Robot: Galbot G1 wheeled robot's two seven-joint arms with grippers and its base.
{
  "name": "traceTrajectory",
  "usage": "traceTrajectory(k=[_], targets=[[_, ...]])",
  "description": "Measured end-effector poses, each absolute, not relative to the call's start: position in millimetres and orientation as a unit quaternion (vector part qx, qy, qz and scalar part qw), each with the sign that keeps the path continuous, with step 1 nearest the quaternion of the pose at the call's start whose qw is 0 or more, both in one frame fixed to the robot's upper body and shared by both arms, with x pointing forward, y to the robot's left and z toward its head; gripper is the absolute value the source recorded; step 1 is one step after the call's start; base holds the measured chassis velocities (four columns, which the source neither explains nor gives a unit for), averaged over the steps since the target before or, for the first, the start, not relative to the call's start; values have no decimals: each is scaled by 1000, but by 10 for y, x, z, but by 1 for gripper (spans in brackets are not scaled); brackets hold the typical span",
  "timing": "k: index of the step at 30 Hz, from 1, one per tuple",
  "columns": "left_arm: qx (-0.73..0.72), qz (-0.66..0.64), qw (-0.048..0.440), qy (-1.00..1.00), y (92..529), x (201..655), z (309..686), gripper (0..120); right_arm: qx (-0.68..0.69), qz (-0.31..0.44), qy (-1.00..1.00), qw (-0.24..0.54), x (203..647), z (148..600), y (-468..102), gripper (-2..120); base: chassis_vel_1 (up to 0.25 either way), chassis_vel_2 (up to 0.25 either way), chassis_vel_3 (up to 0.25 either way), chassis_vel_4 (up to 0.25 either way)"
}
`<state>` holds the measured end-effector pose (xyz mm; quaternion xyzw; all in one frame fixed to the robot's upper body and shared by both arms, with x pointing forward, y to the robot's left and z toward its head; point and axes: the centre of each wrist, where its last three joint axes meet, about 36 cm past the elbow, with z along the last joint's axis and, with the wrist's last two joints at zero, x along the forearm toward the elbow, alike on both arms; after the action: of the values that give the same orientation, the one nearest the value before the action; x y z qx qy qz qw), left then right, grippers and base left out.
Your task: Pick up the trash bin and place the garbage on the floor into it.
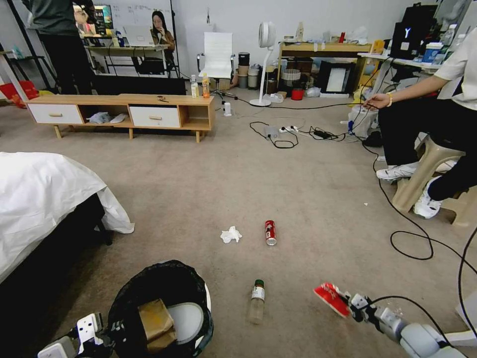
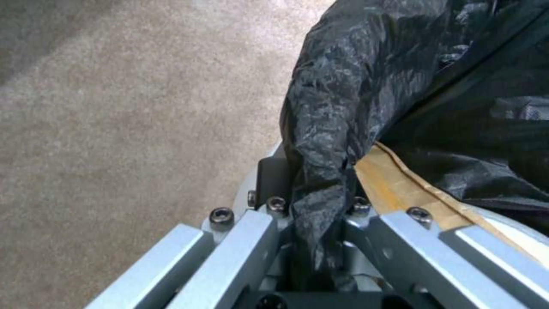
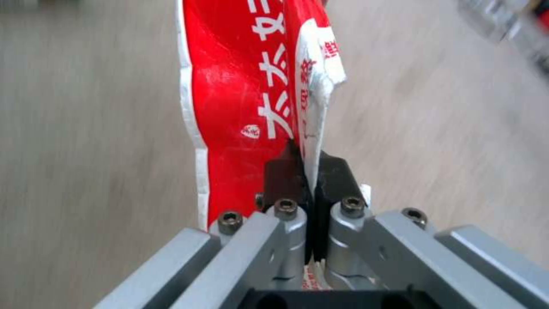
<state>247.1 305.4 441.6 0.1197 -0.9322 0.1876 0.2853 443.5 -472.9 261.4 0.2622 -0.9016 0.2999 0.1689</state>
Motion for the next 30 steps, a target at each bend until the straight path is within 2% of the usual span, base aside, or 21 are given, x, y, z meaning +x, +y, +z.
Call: traceTrajectory(k=[4,5,7,9,11,13,17,19,22,24,25,27,29,30], targets=[[119,189,280,-934,3055,2467,4473,2,265,292,-911,125,4579,2917,-4534,0,0,0,0,0],[120,189,275,-935,3064,2464,4521,2,271,285,-915,88,4687,3175,-4344,0,0,0,0,0],[120,189,274,-935,3069,2463,4537,2,273,283,-916,78,4717,3252,-4286,0,0,0,0,0],[123,188,268,-937,3100,2456,4604,2,286,270,-919,30,4830,3620,-3993,0,0,0,0,0],[125,187,266,-937,3112,2453,4625,2,291,268,-918,19,4858,3708,-3916,0,0,0,0,0],[129,189,259,-938,3154,2444,4690,2,304,251,-919,-22,4939,4045,-3622,0,0,0,0,0],[131,192,255,-939,3181,2449,4720,2,311,238,-919,-42,4944,4236,-3464,0,0,0,0,0],[132,195,251,-939,3204,2454,4744,2,318,218,-920,-68,4937,4473,-3264,0,0,0,0,0],[131,196,251,-939,3206,2455,4746,2,320,214,-920,-73,4933,4517,-3221,0,0,0,0,0],[130,199,244,-940,3231,2464,4807,2,359,157,-913,-113,4803,5084,-2601,0,0,0,0,0],[130,199,244,-940,3231,2464,4807,2,359,157,-913,-113,4803,5084,-2601,0,0,0,0,0],[128,198,241,-942,3226,2464,4838,2,389,105,-908,-111,4640,5406,-2196,0,0,0,0,0],[127,198,241,-942,3222,2462,4841,2,397,92,-907,-108,4597,5459,-2111,0,0,0,0,0],[126,198,240,-942,3215,2459,4849,2,413,60,-904,-96,4512,5557,-1932,0,0,0,0,0]])
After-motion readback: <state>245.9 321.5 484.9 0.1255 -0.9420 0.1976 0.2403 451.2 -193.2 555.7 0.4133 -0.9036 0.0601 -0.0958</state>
